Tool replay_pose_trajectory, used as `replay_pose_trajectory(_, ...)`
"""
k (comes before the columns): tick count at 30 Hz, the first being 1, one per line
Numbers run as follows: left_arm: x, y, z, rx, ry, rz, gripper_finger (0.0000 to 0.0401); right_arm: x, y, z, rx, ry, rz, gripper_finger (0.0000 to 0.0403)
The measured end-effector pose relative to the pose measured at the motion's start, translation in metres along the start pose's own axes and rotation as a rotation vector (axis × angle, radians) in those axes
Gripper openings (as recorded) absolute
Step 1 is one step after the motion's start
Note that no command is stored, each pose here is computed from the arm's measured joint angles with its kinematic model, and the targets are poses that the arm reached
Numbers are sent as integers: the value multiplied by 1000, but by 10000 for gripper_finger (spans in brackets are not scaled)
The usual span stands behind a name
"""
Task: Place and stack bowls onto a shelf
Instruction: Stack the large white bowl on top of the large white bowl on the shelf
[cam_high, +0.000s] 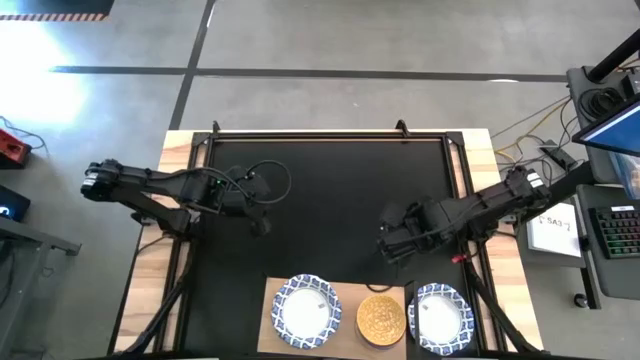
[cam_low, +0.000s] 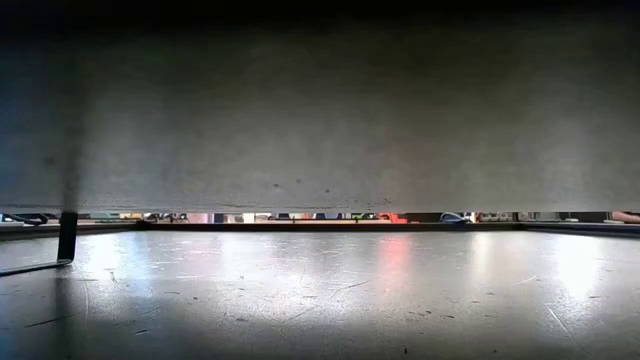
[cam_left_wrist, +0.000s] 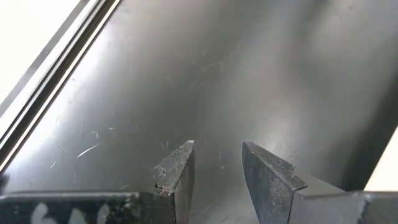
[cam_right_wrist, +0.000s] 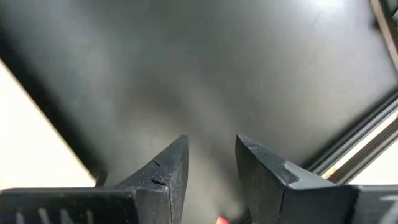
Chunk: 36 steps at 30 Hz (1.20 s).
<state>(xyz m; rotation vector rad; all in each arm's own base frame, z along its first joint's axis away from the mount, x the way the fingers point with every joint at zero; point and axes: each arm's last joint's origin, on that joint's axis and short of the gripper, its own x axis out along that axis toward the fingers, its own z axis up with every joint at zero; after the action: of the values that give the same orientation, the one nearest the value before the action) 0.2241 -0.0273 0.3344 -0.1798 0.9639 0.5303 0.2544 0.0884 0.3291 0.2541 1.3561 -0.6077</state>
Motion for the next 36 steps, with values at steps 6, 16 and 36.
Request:
replay_pose_trajectory(6,2,0,-1,7,5,3,116,9,10,-25,-18,89,7,121)
replay_pose_trajectory(16,0,0,-1,12,-6,-5,116,32,4,-92,16,269,-20,121)
replay_pose_trajectory(36,-3,-2,5,-41,-57,-39,116,71,9,-158,-294,174,529,121)
